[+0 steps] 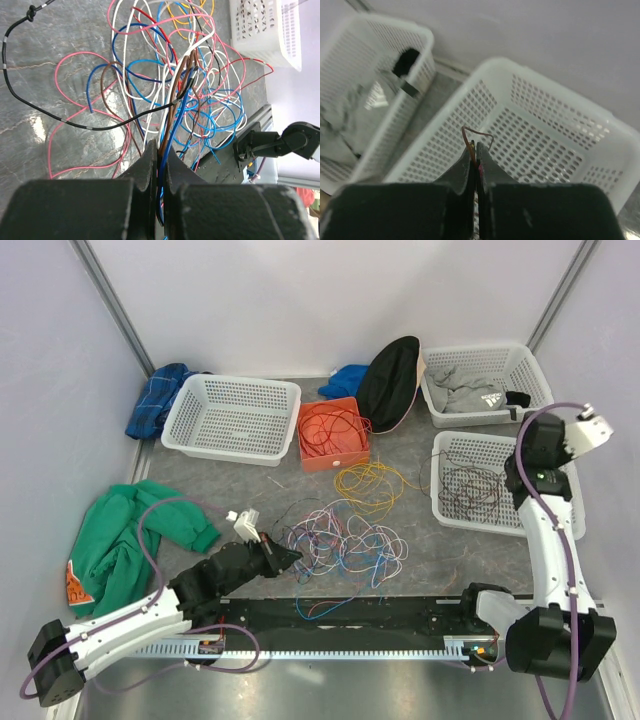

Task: Untangle the cables

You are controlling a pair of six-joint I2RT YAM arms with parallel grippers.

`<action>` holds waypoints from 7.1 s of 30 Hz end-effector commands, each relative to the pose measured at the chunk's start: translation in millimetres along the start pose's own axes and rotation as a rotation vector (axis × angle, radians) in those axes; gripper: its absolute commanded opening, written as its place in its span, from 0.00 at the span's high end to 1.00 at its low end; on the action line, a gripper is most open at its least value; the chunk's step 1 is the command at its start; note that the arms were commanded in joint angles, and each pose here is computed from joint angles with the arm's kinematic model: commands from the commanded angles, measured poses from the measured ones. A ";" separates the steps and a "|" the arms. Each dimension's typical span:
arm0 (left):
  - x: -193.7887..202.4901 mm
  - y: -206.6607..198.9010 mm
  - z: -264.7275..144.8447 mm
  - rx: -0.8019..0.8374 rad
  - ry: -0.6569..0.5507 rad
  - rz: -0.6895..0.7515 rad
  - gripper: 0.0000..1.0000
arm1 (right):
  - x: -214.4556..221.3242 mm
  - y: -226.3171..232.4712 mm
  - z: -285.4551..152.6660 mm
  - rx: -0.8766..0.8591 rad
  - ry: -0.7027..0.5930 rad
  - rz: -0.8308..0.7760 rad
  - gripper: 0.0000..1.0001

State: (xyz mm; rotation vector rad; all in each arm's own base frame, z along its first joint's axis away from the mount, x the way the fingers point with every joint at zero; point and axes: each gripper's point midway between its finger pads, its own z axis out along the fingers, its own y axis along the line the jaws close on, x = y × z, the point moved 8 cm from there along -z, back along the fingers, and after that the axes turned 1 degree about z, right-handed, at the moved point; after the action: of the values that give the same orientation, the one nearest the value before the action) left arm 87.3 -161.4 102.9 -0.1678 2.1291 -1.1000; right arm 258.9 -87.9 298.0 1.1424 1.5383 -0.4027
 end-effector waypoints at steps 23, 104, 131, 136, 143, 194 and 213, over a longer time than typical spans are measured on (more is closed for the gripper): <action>12.2 22.5 6.2 -0.082 0.017 0.008 0.98 | 23.2 16.3 -64.6 -0.437 0.123 0.047 0.02; 16.4 26.3 11.3 -0.140 0.035 -0.063 0.98 | 139.5 54.4 -31.1 -0.571 0.470 0.719 0.41; 20.6 35.9 13.4 -0.175 0.036 -0.055 0.98 | 179.7 55.4 -10.6 -0.494 0.558 0.811 0.30; 16.3 35.0 13.9 -0.187 0.009 -0.040 0.98 | 181.0 66.1 -3.1 -0.513 0.545 0.832 0.39; 16.8 39.4 13.6 -0.215 0.008 -0.027 0.98 | 192.6 71.5 8.9 -0.498 0.539 0.839 0.60; 12.8 25.5 10.1 -0.123 0.011 -0.027 0.98 | 60.4 54.3 -8.5 -0.521 0.256 0.445 0.18; -13.1 8.0 10.0 -0.210 -0.067 0.032 0.98 | 170.5 58.6 -150.3 -1.043 0.519 -0.390 0.16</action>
State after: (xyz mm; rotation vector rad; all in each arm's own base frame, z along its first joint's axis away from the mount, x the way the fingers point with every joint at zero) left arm 94.0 -158.8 80.3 -0.2625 2.2534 -0.9086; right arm 255.5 104.0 241.2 0.3502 1.9083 0.5190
